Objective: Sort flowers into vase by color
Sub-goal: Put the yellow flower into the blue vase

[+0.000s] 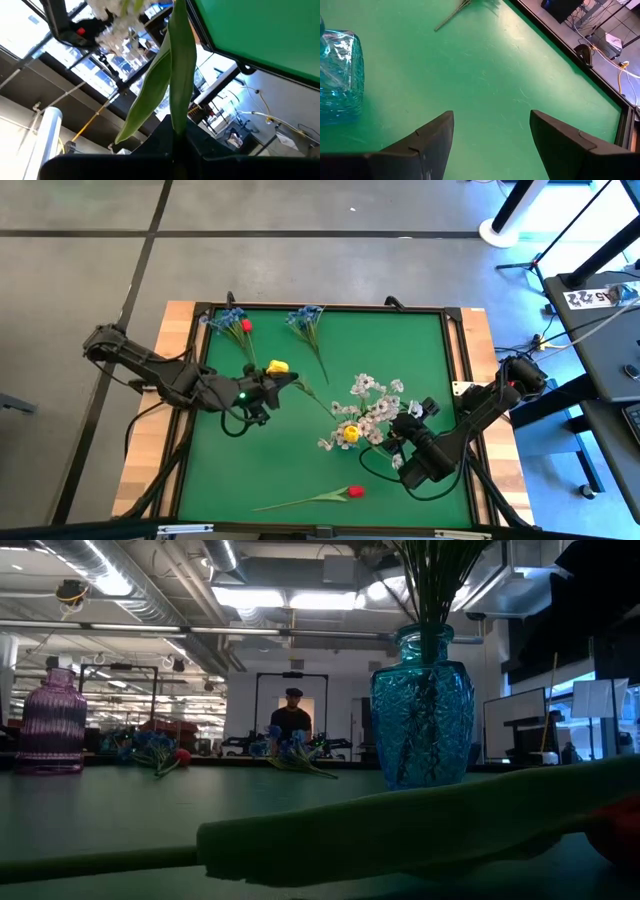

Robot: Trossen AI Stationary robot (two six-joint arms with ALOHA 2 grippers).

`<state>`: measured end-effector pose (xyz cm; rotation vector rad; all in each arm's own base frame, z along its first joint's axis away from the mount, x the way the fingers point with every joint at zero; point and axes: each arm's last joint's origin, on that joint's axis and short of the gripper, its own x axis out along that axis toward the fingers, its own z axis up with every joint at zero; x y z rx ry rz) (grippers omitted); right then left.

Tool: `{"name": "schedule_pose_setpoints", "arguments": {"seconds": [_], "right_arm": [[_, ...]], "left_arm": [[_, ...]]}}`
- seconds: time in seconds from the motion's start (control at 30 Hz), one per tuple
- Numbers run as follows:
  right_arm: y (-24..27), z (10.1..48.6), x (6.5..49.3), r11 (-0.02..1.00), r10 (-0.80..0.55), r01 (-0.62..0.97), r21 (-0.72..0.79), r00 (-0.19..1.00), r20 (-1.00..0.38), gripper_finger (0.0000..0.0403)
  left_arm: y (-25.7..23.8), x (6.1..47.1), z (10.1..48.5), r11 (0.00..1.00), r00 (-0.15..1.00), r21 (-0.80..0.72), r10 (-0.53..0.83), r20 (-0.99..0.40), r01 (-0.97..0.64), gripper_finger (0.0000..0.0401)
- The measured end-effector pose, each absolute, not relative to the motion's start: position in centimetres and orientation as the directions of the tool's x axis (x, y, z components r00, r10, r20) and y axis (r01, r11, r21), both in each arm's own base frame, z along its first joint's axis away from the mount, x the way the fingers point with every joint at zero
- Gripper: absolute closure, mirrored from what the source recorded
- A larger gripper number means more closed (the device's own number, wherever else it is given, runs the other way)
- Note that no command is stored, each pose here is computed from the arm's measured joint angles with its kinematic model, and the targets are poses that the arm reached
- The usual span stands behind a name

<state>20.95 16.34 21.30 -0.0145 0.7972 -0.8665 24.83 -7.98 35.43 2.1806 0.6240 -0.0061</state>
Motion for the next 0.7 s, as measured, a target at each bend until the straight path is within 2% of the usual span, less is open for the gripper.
{"name": "schedule_pose_setpoints", "arguments": {"seconds": [0.3,0.53,0.6,0.7], "right_arm": [[16.36,21.30,20.99,0.667,-0.684,0.676,-0.314,0.388,-0.617,0.0141],[16.40,21.28,21.03,0.668,-0.682,0.677,-0.308,0.392,-0.618,0.0141],[16.40,21.28,21.04,0.668,-0.682,0.677,-0.308,0.392,-0.618,0.0141],[16.40,21.28,21.04,0.668,-0.682,0.677,-0.308,0.392,-0.618,0.0141]], "left_arm": [[-7.10,25.17,35.40,-0.516,0.874,0.733,0.431,-0.225,0.443,0.0394],[-7.41,25.26,35.29,-0.536,0.911,0.745,0.327,-0.252,0.398,0.0394],[-7.50,25.33,35.22,-0.522,0.918,0.761,0.298,-0.260,0.385,0.0394],[-7.75,25.53,35.02,-0.448,0.932,0.820,0.234,-0.278,0.357,0.0394]]}}
